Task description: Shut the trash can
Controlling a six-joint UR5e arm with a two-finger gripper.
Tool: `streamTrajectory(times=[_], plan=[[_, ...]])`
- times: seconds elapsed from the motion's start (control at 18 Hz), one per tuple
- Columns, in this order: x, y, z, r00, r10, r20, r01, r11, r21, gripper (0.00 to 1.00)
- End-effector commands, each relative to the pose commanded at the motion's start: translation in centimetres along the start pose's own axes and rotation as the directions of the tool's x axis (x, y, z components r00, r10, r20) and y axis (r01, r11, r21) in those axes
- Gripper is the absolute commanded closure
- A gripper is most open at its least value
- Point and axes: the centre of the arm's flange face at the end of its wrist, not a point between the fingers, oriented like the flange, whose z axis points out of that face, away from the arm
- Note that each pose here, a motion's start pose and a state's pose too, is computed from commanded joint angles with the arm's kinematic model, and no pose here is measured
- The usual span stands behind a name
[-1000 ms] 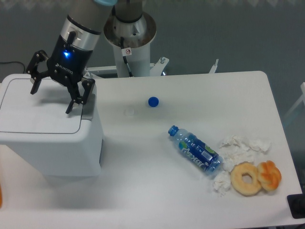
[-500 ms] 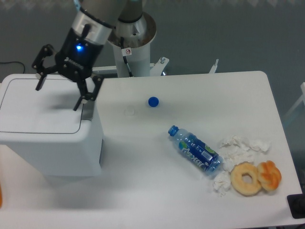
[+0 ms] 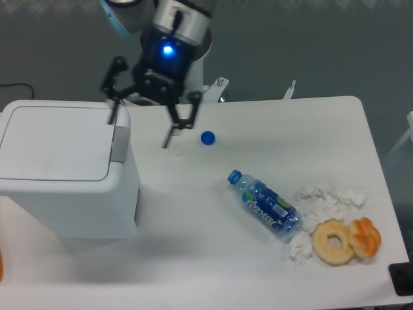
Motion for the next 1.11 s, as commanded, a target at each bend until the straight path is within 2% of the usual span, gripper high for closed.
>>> streamTrajectory(times=[0.17, 0.33, 0.44, 0.61, 0.83, 0.89, 1.11], plan=[[-1.2, 1.0, -0.4, 0.988, 0.104, 0.113, -0.092, 0.99, -0.104, 0.0], [-2.1, 1.9, -0.4, 0.955, 0.231, 0.189, -0.184, 0.954, -0.236, 0.0], [-2.7, 2.3, -0.4, 0.937, 0.268, 0.225, -0.194, 0.933, -0.305, 0.0], [-3.3, 2.7, -0.3, 0.908, 0.358, 0.216, -0.266, 0.893, -0.362, 0.0], [-4.2, 3.9, 0.3, 0.86, 0.477, 0.18, -0.353, 0.812, -0.465, 0.0], [-4.2, 4.1, 0.4, 0.855, 0.488, 0.174, -0.362, 0.803, -0.474, 0.0], [-4.4, 4.3, 0.6, 0.856, 0.489, 0.169, -0.362, 0.799, -0.48, 0.0]])
